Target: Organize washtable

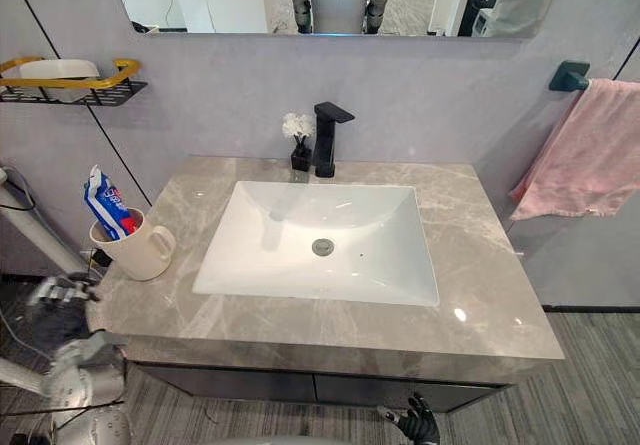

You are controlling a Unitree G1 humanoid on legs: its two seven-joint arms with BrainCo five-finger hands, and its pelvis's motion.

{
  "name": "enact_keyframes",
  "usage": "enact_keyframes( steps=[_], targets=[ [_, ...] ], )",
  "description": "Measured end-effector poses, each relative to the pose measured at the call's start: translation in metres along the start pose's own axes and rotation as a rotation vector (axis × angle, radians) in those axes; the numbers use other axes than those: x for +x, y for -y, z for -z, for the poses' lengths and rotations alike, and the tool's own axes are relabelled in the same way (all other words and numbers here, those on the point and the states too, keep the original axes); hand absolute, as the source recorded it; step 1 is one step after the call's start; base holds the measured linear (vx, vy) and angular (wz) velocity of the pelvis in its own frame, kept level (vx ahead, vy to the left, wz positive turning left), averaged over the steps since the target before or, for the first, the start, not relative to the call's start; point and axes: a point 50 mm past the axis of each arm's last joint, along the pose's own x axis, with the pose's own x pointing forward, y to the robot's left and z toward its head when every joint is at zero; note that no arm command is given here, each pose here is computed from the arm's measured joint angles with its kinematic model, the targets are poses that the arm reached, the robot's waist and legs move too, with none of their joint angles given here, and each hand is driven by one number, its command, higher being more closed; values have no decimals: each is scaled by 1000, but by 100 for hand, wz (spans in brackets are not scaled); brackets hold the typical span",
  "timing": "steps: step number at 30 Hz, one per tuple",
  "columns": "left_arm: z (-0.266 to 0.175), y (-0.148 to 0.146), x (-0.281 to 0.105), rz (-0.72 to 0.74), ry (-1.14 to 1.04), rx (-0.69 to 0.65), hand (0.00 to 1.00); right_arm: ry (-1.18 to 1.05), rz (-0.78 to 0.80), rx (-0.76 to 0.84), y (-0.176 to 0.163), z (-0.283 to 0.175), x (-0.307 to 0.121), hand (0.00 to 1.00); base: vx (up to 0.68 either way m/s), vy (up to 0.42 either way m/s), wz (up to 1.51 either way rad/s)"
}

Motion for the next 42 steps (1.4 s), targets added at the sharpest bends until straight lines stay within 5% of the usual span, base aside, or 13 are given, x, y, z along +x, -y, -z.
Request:
enact_keyframes(
  steps=[42],
  targets=[
    [7,-2,19,202,-52,281,100,-2,-20,-59,2,0,1,0,-28,-6,-7]
  ],
)
